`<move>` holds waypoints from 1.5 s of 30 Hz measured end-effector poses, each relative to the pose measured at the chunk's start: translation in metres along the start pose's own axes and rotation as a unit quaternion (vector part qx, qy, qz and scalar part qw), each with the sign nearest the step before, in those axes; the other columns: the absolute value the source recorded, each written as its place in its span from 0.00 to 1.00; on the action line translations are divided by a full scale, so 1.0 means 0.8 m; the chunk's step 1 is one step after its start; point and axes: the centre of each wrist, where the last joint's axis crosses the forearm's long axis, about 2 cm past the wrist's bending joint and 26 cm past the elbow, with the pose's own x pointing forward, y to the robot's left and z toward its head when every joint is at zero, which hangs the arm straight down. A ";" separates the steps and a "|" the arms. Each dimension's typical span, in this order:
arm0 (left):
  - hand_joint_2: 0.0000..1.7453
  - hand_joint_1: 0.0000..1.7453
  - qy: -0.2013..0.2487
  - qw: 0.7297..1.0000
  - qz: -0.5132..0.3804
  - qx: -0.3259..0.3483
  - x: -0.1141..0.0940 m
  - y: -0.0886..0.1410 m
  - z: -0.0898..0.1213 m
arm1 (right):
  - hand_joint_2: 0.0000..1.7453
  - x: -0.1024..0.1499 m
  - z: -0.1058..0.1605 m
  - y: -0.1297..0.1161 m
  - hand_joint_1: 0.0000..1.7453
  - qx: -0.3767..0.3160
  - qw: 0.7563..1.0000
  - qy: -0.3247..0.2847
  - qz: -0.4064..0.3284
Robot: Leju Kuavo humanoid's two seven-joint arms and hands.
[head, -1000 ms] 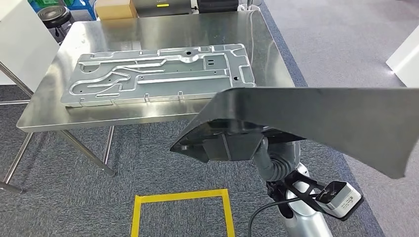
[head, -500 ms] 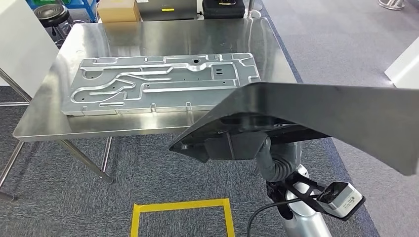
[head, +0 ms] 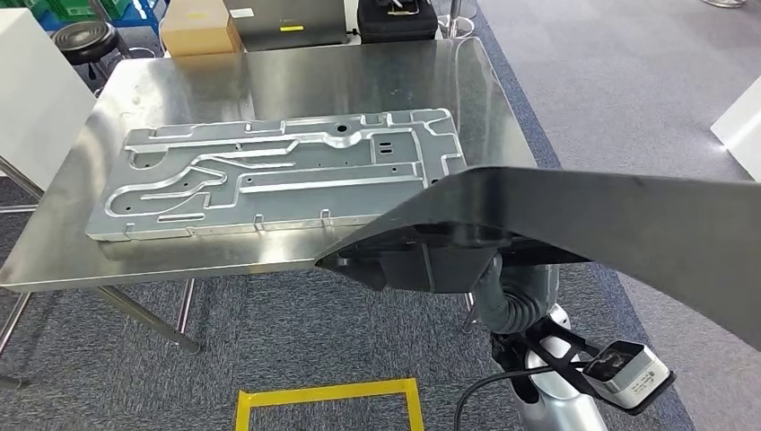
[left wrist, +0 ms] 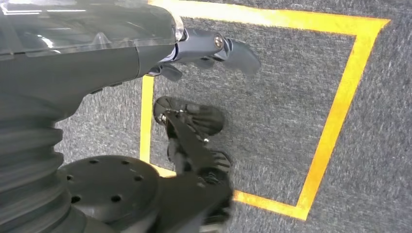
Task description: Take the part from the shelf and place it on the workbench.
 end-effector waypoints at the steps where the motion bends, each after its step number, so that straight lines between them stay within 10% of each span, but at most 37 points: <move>1: 1.00 0.00 0.001 1.000 0.001 0.000 -0.001 0.000 0.000 | 1.00 0.000 0.000 0.000 1.00 0.001 1.000 0.000 0.002; 10: 1.00 0.00 0.002 1.000 0.011 0.005 -0.006 0.001 0.002 | 1.00 0.022 -0.027 -0.005 1.00 -0.009 0.997 -0.043 0.066; 18: 1.00 0.00 -0.010 1.000 -0.002 -0.007 0.004 -0.004 -0.001 | 1.00 -0.025 -0.098 -0.107 1.00 -0.034 0.975 -0.023 0.217; 29: 1.00 0.00 -0.027 0.999 -0.028 -0.023 0.019 -0.008 -0.006 | 1.00 -0.108 -0.183 -0.205 1.00 -0.022 0.807 0.119 0.578; 35: 1.00 0.00 -0.025 0.999 -0.031 -0.029 0.021 -0.010 -0.007 | 1.00 -0.166 -0.157 -0.175 1.00 0.115 0.714 0.220 0.655; 45: 1.00 0.00 -0.064 0.996 -0.025 -0.049 0.027 -0.016 -0.009 | 1.00 -0.239 -0.089 -0.027 1.00 0.413 0.567 0.289 0.651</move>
